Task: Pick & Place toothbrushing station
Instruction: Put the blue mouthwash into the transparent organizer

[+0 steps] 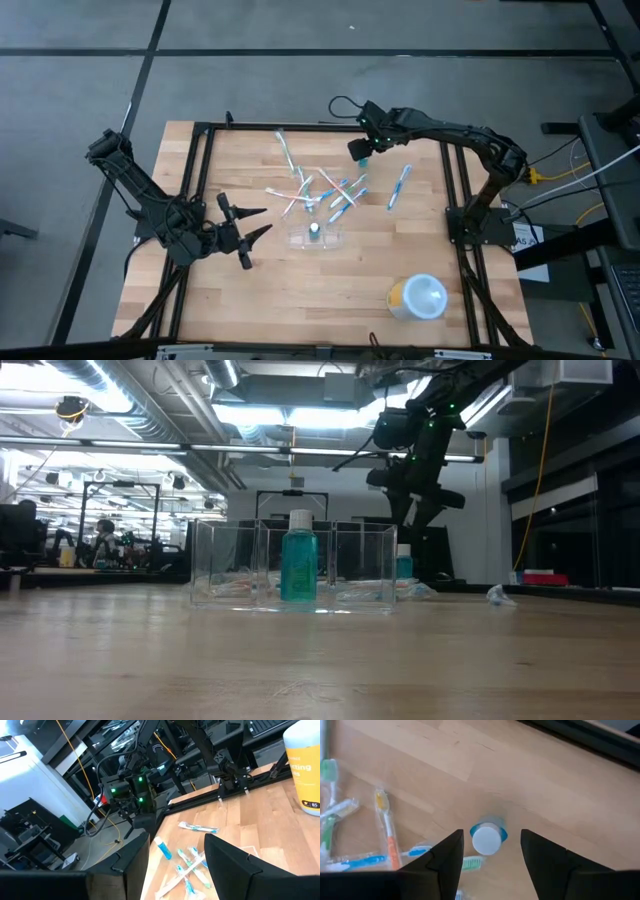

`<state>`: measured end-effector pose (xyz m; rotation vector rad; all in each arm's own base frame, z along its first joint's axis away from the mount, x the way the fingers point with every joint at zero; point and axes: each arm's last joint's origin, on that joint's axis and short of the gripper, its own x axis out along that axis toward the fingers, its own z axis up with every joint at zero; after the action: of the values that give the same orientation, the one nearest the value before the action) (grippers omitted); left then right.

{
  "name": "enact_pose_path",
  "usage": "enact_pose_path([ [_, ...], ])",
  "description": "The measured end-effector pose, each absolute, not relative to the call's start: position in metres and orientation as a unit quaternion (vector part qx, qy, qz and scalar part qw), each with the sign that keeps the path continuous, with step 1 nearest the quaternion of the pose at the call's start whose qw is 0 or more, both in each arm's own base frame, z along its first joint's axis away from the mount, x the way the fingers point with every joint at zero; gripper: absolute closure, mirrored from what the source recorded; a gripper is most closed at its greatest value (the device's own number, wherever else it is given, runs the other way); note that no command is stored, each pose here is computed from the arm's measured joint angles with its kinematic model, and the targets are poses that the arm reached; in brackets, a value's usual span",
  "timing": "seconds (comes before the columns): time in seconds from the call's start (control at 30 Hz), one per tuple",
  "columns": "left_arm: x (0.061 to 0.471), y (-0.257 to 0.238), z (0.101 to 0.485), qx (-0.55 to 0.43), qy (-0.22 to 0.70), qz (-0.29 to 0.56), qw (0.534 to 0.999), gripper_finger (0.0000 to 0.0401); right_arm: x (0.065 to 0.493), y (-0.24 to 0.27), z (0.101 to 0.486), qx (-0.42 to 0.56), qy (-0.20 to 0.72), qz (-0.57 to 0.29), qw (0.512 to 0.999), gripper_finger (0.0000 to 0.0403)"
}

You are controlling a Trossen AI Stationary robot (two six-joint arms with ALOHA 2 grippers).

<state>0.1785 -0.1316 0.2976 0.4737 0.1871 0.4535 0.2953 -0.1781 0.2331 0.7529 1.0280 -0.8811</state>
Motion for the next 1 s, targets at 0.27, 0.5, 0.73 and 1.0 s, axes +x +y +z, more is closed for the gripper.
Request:
enact_pose_path([
  [0.27, 0.179, -0.132, 0.3, 0.234, 0.087, 0.222, 0.943, 0.0217, 0.299, -0.174, 0.228, 0.346, 0.469, -0.398, 0.709, 0.0204],
  [0.5, 0.179, -0.132, 0.3, 0.234, 0.087, 0.222, 0.942, 0.0217, 0.299, -0.173, 0.224, 0.347, 0.482, -0.399, 0.699, 0.0204],
  [0.73, 0.179, -0.132, 0.3, 0.234, 0.087, 0.222, 0.943, 0.0217, 0.305, -0.174, 0.211, 0.342, 0.495, -0.398, 0.693, 0.0204],
  [1.0, 0.179, -0.132, 0.3, 0.234, 0.088, 0.221, 0.943, 0.0217, 0.307, -0.177, 0.209, 0.326, 0.491, -0.401, 0.701, 0.0204],
])
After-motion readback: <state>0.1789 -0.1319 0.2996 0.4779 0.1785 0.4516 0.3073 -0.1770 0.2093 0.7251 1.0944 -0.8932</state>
